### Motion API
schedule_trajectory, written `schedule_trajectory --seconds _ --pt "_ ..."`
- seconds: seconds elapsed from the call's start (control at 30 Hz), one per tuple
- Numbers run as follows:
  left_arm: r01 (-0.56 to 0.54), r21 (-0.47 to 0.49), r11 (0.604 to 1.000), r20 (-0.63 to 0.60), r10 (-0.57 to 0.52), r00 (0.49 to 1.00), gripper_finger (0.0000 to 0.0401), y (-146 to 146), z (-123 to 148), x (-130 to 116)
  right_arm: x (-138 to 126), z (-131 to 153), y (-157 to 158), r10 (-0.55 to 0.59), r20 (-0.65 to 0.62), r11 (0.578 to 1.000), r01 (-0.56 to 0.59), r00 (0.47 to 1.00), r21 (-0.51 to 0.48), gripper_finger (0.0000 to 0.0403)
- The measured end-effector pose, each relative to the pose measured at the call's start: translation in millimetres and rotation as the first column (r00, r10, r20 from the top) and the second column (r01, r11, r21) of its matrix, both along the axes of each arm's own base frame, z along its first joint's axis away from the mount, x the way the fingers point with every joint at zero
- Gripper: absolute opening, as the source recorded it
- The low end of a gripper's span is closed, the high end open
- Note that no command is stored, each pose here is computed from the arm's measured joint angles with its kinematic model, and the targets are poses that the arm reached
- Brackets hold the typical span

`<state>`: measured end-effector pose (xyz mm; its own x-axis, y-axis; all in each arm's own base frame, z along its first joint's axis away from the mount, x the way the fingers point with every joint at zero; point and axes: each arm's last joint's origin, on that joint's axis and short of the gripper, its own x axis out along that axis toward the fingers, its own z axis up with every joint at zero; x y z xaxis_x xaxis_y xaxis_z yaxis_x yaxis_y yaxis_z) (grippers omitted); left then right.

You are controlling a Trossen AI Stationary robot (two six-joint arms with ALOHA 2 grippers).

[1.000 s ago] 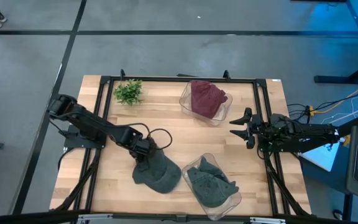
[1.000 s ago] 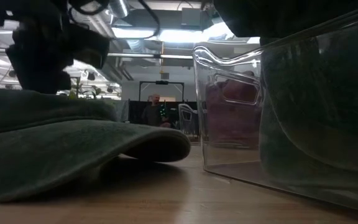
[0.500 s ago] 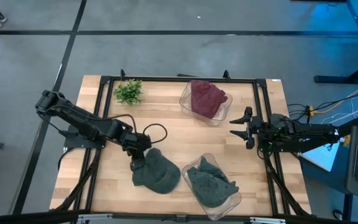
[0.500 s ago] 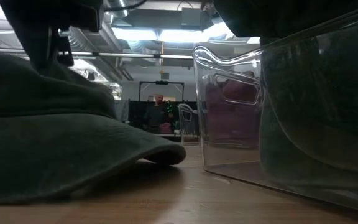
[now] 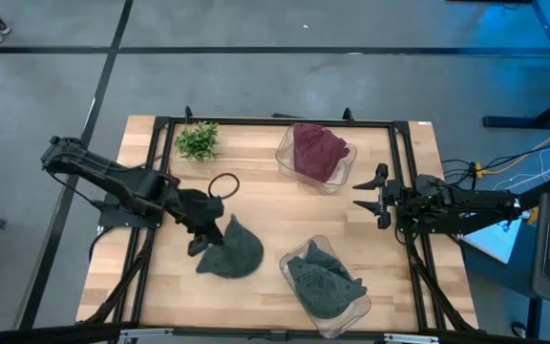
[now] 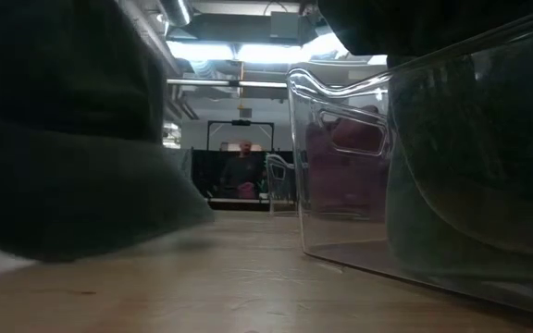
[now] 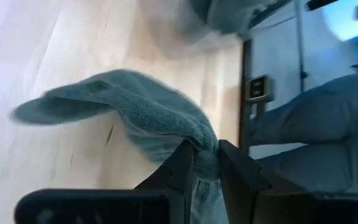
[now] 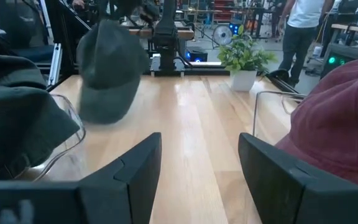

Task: Pick & Place hat
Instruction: Put the black cap into the bottom transparent bin

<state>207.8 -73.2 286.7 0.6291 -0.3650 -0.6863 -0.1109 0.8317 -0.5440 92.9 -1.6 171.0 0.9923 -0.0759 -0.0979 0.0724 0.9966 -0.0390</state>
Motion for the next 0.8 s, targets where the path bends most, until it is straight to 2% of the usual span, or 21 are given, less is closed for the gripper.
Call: schedule_trajectory --seconds 0.07,0.1,0.17,0.2,0.27,0.37,0.43,0.5,0.63,0.7,0.8 --pt "0.014 0.001 1.000 0.050 -0.014 0.999 0.0049 1 11 -4 0 0 0 -0.002 0.001 1.000 0.002 1.000 0.012 0.0213" --pt "0.016 0.000 1.000 0.068 -0.016 0.998 0.0049 2 15 -5 0 0 0 -0.005 0.008 0.999 0.004 1.000 0.054 0.0213" --pt "0.017 -0.002 1.000 0.096 -0.016 0.995 0.0049 3 21 -8 0 3 0 -0.023 0.043 0.976 0.013 0.999 0.216 0.0213" --pt "0.014 -0.003 1.000 0.106 -0.014 0.994 0.0049 4 24 -10 0 4 0 -0.035 0.065 0.948 0.013 0.997 0.319 0.0213" --pt "-0.001 0.001 1.000 0.112 0.001 0.994 0.0049 5 29 -13 0 7 0 -0.062 0.099 0.855 0.001 0.993 0.519 0.0213" --pt "-0.019 0.019 1.000 0.105 0.017 0.994 0.0049 7 32 -16 0 10 0 -0.101 0.125 0.652 -0.029 0.987 0.758 0.0213" --pt "-0.024 0.024 0.999 0.103 0.021 0.994 0.0049 7 32 -16 0 10 0 -0.123 0.118 0.523 -0.037 0.985 0.851 0.0213" --pt "-0.024 0.025 0.999 0.099 0.021 0.995 0.0049 7 32 -16 0 9 0 -0.139 0.108 0.430 -0.038 0.984 0.902 0.0213" --pt "-0.030 0.031 0.999 0.095 0.027 0.995 0.0049 7 31 -16 0 9 -1 -0.167 0.098 0.360 -0.032 0.981 0.933 0.0213" --pt "-0.031 0.032 0.999 0.096 0.028 0.995 0.0049 7 31 -16 0 11 -1 -0.158 0.126 0.368 -0.060 0.979 0.928 0.0213" --pt "-0.032 0.032 0.999 0.096 0.029 0.995 0.0049 7 31 -16 0 23 2 -0.074 0.248 0.410 -0.197 0.966 0.890 0.0213"
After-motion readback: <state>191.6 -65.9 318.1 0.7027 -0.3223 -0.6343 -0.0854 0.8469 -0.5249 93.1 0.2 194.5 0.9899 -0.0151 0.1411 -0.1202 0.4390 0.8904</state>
